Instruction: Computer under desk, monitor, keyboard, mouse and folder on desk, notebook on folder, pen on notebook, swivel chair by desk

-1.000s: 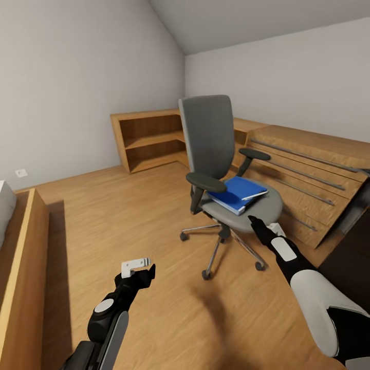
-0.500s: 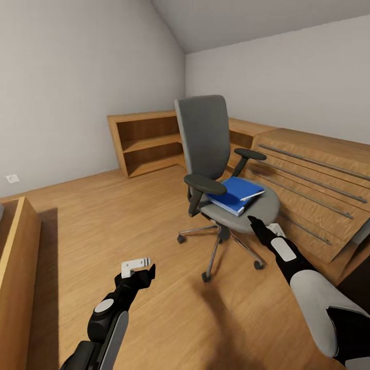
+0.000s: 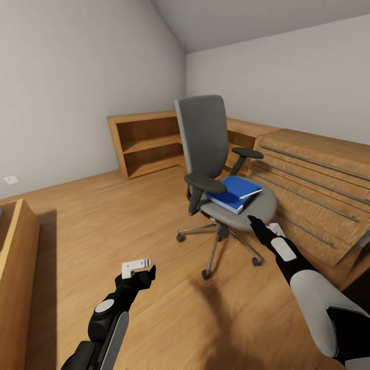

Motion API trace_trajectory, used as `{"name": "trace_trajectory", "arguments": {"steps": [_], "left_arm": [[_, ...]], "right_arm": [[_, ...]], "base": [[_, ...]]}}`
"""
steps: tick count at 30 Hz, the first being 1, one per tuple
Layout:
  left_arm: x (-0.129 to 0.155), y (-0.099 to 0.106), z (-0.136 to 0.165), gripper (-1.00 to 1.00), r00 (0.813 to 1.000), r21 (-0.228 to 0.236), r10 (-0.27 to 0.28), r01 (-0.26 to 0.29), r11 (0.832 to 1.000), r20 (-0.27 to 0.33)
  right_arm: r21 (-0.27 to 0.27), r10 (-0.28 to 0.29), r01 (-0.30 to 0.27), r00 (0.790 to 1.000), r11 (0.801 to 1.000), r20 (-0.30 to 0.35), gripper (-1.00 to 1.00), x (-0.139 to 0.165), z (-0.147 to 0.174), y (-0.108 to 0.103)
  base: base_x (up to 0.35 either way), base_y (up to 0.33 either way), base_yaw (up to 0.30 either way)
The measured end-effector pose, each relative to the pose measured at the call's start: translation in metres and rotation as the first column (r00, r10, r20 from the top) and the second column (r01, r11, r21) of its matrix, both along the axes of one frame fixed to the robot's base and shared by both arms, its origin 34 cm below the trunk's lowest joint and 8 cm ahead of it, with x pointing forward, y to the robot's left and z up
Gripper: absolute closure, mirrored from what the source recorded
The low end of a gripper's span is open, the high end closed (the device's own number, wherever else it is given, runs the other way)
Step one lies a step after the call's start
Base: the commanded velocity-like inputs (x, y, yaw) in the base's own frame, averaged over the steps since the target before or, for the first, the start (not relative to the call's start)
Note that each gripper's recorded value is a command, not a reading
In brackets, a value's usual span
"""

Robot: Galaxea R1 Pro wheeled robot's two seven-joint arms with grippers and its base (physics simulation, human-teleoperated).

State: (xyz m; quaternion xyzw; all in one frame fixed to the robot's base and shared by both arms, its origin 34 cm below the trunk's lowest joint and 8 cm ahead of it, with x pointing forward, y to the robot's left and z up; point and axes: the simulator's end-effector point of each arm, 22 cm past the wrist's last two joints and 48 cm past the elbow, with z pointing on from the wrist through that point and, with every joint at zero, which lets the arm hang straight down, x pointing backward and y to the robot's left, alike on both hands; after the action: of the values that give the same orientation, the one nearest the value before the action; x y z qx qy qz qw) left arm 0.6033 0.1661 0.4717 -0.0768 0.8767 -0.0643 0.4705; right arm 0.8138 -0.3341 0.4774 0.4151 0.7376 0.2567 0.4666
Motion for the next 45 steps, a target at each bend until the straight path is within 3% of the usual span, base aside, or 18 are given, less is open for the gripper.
{"name": "trace_trajectory", "arguments": {"steps": [18, 34, 45], "left_arm": [[0.0, -0.001, 0.0, -1.0, 1.0, -0.002, -0.002, 0.002, 1.0, 0.0], [0.0, -0.004, 0.036, -1.0, 0.998, -0.001, -0.009, 0.009, 1.0, 0.066], [0.0, -0.004, 0.036, -1.0, 0.998, -0.001, -0.009, 0.009, 1.0, 0.065]], "right_arm": [[-0.001, 0.0, 0.0, 1.0, 1.0, 0.002, -1.0, 0.0, 0.001, 0.0], [-0.002, -0.001, 0.001, 0.998, 1.0, 0.067, -1.0, 0.0, 0.051, 0.0], [-0.002, -0.001, 0.002, 0.998, 1.0, 0.068, -1.0, 0.0, 0.051, -0.001]], "base": [[-0.105, 0.0, 0.0], [0.0, 0.0, 0.0], [0.0, 0.0, 0.0]]}}
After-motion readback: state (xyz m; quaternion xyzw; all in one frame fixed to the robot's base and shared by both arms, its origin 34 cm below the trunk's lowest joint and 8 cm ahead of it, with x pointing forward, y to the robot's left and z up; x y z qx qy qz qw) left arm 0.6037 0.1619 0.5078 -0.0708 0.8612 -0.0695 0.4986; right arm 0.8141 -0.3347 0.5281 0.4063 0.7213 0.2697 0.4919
